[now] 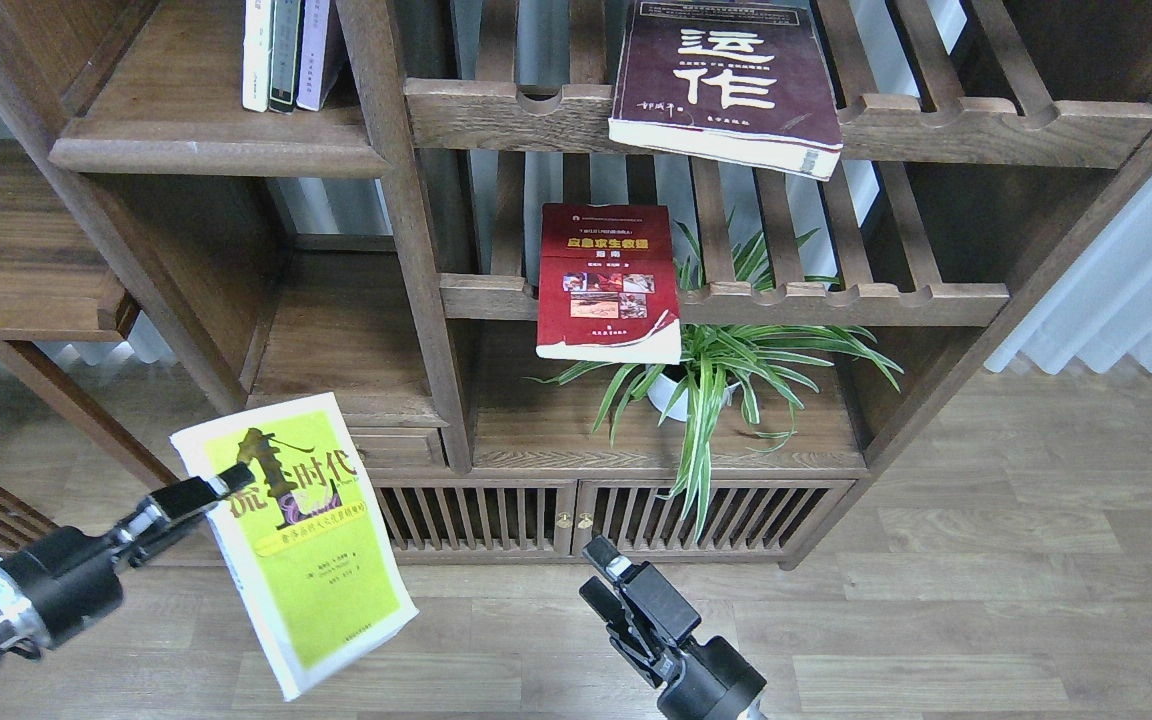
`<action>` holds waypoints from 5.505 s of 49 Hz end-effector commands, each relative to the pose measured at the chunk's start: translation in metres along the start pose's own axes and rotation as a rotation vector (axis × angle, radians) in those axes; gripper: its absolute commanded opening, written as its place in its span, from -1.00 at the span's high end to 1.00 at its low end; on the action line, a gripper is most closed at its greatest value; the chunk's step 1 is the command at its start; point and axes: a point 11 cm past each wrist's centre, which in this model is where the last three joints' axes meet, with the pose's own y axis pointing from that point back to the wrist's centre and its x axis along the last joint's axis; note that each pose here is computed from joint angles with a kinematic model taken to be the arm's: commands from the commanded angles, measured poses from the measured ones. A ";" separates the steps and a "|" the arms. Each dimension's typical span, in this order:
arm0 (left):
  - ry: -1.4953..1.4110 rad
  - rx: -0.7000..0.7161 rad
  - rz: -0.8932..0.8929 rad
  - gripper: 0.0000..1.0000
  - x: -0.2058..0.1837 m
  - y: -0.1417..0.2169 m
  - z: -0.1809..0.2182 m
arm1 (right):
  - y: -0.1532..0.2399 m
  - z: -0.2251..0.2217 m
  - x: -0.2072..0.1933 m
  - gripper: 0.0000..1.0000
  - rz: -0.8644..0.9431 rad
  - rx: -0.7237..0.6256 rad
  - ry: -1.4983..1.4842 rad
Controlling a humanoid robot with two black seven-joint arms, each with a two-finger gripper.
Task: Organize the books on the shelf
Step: 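Lift the yellow-green book with the left gripper toward the upper shelf, then place the yellow-green book onto the upper shelf with the left gripper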
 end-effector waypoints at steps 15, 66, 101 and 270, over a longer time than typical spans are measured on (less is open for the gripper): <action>-0.114 -0.222 -0.111 0.91 -0.046 -0.007 0.090 | -0.009 -0.004 -0.006 -0.95 -0.022 0.006 0.005; -0.503 -0.420 -0.312 0.90 -0.186 0.016 0.229 | -0.007 0.003 -0.003 -0.94 -0.012 -0.014 0.000; -0.639 -0.320 -0.283 0.89 -0.206 0.009 0.242 | -0.006 0.004 -0.002 -0.94 -0.009 -0.013 -0.003; -0.718 -0.344 -0.223 0.84 -0.282 -0.189 0.249 | 0.006 0.008 0.004 -0.94 0.012 0.007 -0.027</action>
